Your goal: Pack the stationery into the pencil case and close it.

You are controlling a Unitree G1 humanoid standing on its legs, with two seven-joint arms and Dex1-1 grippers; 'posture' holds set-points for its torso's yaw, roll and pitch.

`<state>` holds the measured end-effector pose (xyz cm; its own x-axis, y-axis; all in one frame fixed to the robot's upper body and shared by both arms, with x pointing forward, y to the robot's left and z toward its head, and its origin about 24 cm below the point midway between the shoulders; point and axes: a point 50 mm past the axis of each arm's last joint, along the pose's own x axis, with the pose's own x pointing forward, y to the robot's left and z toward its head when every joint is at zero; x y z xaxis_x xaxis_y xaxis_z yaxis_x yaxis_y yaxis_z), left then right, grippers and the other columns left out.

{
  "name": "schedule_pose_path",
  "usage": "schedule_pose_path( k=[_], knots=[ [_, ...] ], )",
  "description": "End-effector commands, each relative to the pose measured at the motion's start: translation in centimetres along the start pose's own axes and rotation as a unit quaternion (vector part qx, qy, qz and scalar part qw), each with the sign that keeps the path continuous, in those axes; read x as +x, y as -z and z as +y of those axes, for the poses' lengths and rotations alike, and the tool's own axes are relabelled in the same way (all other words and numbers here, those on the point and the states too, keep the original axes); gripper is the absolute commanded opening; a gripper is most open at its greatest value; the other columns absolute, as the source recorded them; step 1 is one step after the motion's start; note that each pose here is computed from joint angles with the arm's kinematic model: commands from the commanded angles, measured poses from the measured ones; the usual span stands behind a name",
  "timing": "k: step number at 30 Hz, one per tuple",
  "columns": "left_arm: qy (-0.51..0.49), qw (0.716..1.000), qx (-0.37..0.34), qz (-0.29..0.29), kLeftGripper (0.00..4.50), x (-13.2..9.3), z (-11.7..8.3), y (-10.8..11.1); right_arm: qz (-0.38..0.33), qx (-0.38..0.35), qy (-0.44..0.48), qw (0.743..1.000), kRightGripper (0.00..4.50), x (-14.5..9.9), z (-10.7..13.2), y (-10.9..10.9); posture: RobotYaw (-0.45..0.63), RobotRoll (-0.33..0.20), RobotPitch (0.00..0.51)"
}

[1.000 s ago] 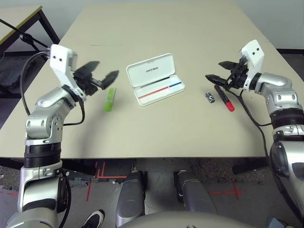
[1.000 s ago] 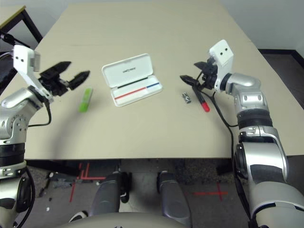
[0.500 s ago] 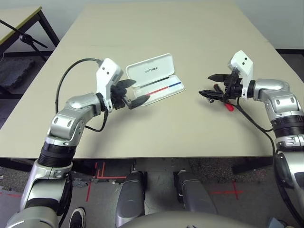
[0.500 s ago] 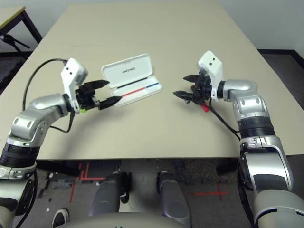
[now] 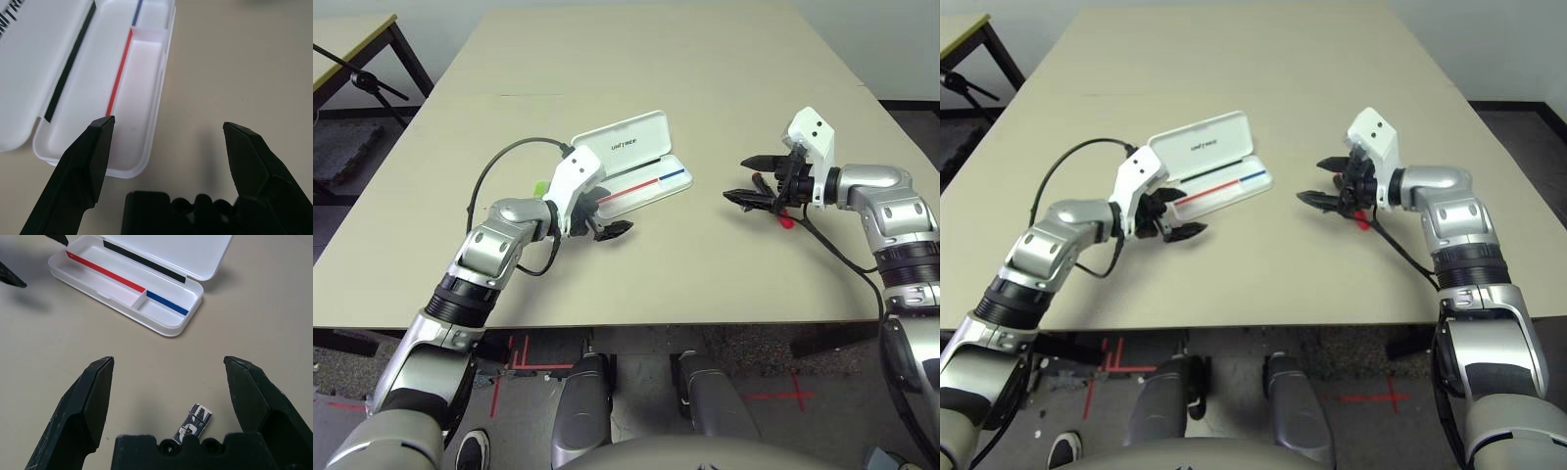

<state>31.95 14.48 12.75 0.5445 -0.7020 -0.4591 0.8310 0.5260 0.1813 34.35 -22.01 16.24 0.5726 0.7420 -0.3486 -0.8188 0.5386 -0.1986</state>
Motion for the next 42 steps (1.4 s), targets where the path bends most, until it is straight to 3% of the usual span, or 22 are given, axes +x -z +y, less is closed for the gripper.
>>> schedule_pose_path(
  k=[1,19,23,32,42],
  knots=[
    [0.014,1.000,0.010,0.025,4.48,0.6,-0.4,0.5,0.004,0.003,0.003,1.000,4.50,-0.1,0.3,0.5,-0.07,0.000,0.103],
    [0.045,0.997,-0.007,0.068,4.48,2.1,-0.4,1.4,0.001,0.001,0.026,1.000,4.50,-0.6,0.2,0.4,-0.11,0.000,0.103],
    [0.048,0.996,-0.035,0.071,3.61,2.2,-0.4,1.5,0.000,0.001,0.030,1.000,4.50,-0.6,0.3,0.5,-0.11,0.000,0.103],
    [0.044,0.997,-0.038,0.057,0.09,1.7,0.5,0.7,0.001,0.003,0.029,1.000,4.50,-0.7,0.6,0.6,-0.12,0.000,0.102],
    [0.106,0.990,0.084,0.037,0.04,-1.0,0.4,-1.0,0.010,0.013,-0.014,1.000,4.50,-1.2,1.4,0.8,-0.10,0.000,0.108]
  ],
)
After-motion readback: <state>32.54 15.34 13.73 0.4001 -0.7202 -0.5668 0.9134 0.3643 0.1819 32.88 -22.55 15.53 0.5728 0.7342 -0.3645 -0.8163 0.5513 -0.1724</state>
